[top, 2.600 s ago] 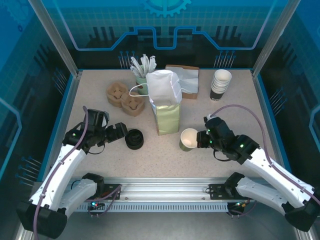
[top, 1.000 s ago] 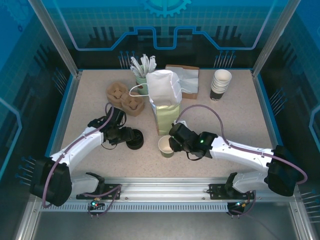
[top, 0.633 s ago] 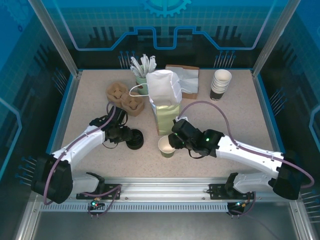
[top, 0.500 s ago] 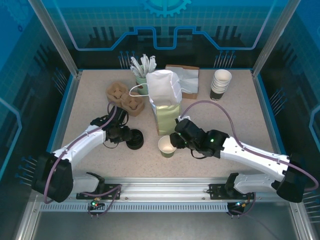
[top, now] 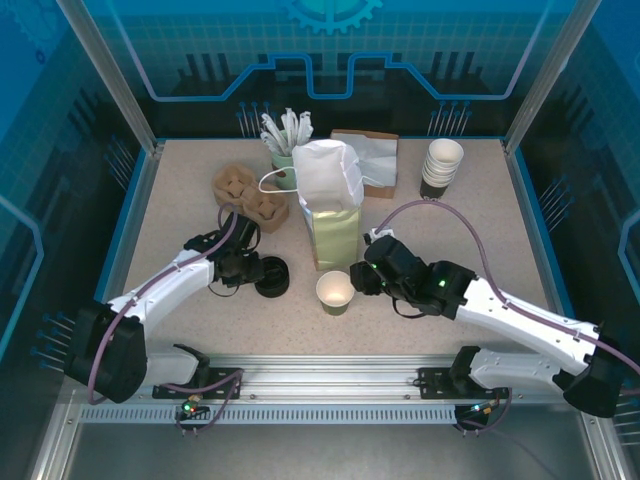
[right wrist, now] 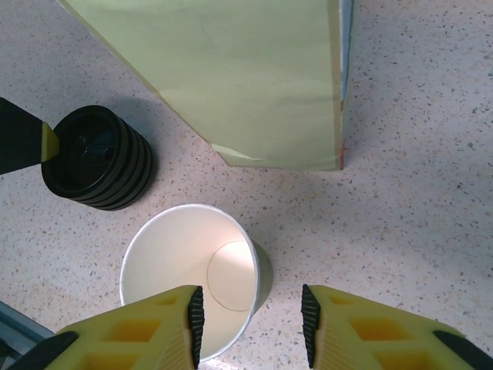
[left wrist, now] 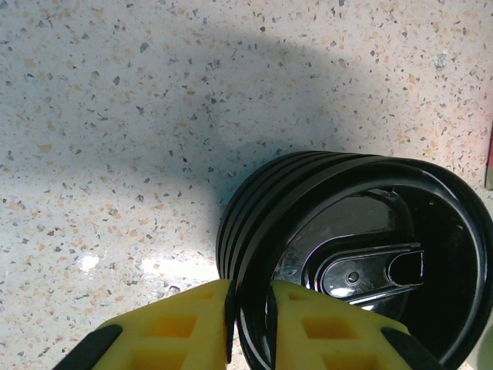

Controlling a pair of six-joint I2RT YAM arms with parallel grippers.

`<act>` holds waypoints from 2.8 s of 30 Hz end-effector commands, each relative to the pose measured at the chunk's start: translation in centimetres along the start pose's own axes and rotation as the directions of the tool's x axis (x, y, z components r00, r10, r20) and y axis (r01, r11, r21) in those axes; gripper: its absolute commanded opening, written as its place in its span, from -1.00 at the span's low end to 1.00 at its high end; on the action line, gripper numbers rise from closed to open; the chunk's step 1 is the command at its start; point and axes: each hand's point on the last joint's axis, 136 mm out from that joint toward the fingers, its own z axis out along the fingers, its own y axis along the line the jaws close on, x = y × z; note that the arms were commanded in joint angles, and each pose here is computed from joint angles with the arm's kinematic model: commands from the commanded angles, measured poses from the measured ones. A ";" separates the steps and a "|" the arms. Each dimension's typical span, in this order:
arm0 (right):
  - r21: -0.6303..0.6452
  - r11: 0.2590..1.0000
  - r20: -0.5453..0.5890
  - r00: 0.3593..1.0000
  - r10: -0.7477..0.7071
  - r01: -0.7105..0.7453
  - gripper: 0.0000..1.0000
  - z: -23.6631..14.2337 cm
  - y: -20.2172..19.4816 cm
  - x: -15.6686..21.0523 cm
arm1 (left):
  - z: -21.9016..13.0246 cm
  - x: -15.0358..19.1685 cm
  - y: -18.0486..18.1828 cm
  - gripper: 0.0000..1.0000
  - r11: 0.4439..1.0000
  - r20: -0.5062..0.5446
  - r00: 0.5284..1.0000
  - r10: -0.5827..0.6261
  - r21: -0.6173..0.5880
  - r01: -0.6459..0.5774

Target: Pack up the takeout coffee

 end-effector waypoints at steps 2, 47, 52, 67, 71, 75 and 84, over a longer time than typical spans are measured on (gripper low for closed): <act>0.017 1.000 -0.006 1.000 0.012 -0.011 -0.20 -0.4 -0.9 0.2 | 0.1 -0.3 -0.1 -0.59 1.000 0.009 1.000 0.013 -0.020 -0.013; -0.269 0.960 -0.186 0.982 0.030 -0.080 0.07 0.6 13.1 -1.9 | -12.5 3.0 -4.0 -0.67 0.983 0.120 0.976 0.179 0.013 -0.182; -0.262 0.961 -0.196 0.980 0.033 -0.085 0.07 1.3 13.6 -1.9 | -13.0 3.0 -5.3 -0.68 0.980 0.127 0.975 0.183 0.050 -0.191; -0.223 0.971 -0.214 0.976 0.037 -0.086 -0.26 2.7 13.6 -2.0 | -13.8 3.1 -7.4 -0.68 0.971 0.135 0.967 0.215 0.078 -0.226; -0.215 0.973 -0.217 0.975 0.040 -0.088 -0.56 2.8 13.2 -2.0 | -13.9 3.1 -7.8 -0.68 0.968 0.136 0.965 0.225 0.082 -0.237; -0.209 0.974 -0.218 0.975 0.043 -0.089 -0.76 2.6 12.8 -2.0 | -14.6 3.0 -8.5 -0.66 0.964 0.144 0.964 0.224 0.110 -0.241; -0.181 0.975 -0.203 0.975 0.091 -0.128 -1.00 -0.2 8.9 -3.0 | -20.2 3.0 -13.6 -0.06 0.861 0.263 0.927 0.269 0.366 -0.354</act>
